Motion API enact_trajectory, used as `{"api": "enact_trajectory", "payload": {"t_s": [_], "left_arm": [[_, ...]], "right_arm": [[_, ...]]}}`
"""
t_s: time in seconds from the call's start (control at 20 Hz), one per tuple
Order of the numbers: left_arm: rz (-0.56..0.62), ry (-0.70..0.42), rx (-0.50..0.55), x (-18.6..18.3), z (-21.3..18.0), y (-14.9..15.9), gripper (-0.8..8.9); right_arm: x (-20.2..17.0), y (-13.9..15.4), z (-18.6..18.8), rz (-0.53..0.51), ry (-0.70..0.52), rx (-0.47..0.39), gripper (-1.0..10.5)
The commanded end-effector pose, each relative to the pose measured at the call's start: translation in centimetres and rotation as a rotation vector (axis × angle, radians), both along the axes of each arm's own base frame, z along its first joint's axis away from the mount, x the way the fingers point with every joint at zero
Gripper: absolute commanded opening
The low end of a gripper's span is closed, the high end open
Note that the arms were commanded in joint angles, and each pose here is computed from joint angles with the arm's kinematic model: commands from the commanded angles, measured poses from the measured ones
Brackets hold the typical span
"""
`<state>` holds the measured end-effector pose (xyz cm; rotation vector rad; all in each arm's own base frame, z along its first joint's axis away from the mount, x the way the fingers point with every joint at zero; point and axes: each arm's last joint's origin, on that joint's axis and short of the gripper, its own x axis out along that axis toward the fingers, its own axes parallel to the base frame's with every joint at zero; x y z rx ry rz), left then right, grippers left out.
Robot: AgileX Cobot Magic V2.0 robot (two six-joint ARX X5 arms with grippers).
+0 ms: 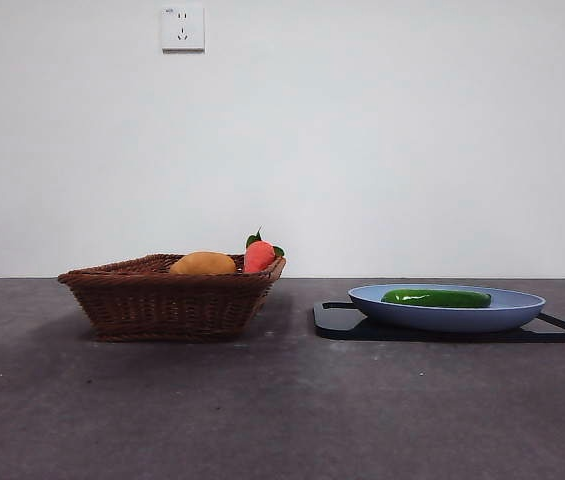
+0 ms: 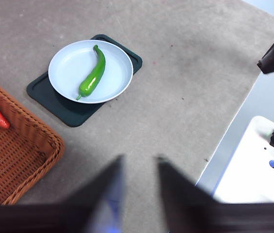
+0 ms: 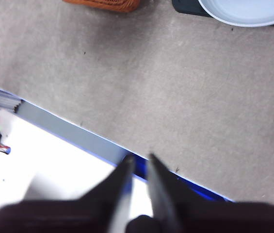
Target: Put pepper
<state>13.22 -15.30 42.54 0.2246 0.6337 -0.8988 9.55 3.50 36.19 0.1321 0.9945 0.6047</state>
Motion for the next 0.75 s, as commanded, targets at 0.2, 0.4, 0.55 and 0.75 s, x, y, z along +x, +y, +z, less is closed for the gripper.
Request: {"api": "enact_trajectory", "payload": {"t_s": [0.2,0.4,0.55,0.75], "left_arm": [[-0.011,-0.009,-0.002,-0.02,0.31,-0.14,0.08],[-0.012,-0.018,-0.014,0.04,0.43,-0.2,0.08],[-0.012,-0.045,-0.044,0.18,0.75,-0.37,0.08],[-0.012,-0.081,-0.085,0.37,1.2,-0.58,0.08]], "right_arm": [[0.21,0.1,0.54,0.008,-0.033,0.006,0.1],[0.22,0.08,0.54,0.005,-0.034,0.004,0.1],[0.22,0.08,0.54,0.005,-0.034,0.005,0.1],[0.22,0.08,0.54,0.005,-0.034,0.004,0.1]]}}
